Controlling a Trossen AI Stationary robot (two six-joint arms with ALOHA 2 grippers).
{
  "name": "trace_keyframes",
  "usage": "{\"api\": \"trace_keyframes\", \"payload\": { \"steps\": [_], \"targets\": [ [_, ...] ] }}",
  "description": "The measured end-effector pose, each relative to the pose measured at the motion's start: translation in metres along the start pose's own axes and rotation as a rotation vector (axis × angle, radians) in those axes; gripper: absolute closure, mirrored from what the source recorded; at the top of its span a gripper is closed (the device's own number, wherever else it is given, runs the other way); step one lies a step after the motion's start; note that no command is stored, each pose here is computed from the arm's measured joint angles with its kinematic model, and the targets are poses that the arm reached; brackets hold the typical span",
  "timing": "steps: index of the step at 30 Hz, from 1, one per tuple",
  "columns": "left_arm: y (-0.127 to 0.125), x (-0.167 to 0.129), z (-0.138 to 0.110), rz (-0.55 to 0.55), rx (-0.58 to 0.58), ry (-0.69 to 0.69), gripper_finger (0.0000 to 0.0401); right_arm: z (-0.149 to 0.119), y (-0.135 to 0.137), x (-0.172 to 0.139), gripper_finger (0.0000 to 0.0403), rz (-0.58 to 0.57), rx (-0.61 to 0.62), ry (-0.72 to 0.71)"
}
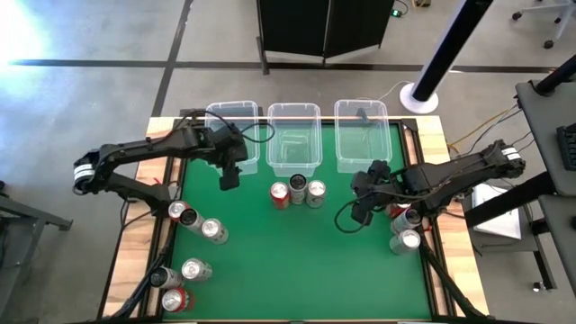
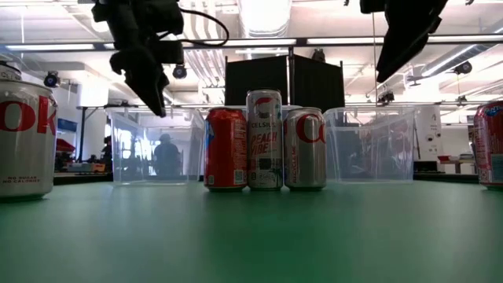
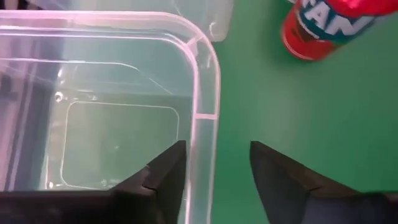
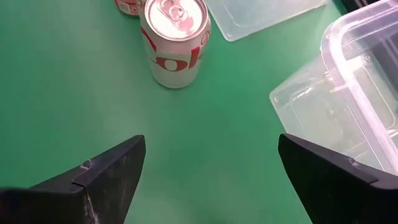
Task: Sort soda cans
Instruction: Adjust the left transparent bin
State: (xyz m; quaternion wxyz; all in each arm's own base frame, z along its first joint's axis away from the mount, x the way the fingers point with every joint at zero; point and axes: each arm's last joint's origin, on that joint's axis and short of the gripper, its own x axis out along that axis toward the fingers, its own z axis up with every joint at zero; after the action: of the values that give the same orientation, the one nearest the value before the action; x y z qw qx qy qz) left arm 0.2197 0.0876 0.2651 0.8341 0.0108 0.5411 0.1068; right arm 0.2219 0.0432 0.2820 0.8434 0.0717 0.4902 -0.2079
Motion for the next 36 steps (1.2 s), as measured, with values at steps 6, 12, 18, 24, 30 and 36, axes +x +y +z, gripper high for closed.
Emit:
{"api": "trace_keyframes", "payload": {
  "steps": [6, 12, 18, 24, 30, 36],
  "targets": [
    [-0.004, -0.003, -0.009, -0.070, 0.065, 0.065, 0.0323, 0.005, 0.001, -0.003, 0.0039, 0.016, 0.011, -0.024],
    [-0.001, -0.004, -0.002, -0.039, 0.046, -0.011, 0.0360, 0.014, 0.003, -0.013, 0.0039, 0.043, 0.032, -0.067],
    [-0.001, -0.004, -0.001, -0.036, 0.054, -0.028, 0.0362, 0.021, 0.006, -0.016, 0.0039, 0.080, 0.049, -0.125],
    [-0.002, -0.001, -0.009, -0.041, 0.094, 0.036, 0.0363, 0.021, 0.006, -0.016, 0.0039, 0.079, 0.048, -0.123],
    [0.000, -0.001, -0.009, 0.015, 0.110, 0.050, 0.0363, 0.021, 0.006, -0.015, 0.0039, 0.077, 0.044, -0.121],
    [0.000, -0.001, -0.010, 0.018, 0.121, 0.053, 0.0359, 0.021, 0.006, -0.015, 0.0039, 0.077, 0.042, -0.121]
  ]
}}
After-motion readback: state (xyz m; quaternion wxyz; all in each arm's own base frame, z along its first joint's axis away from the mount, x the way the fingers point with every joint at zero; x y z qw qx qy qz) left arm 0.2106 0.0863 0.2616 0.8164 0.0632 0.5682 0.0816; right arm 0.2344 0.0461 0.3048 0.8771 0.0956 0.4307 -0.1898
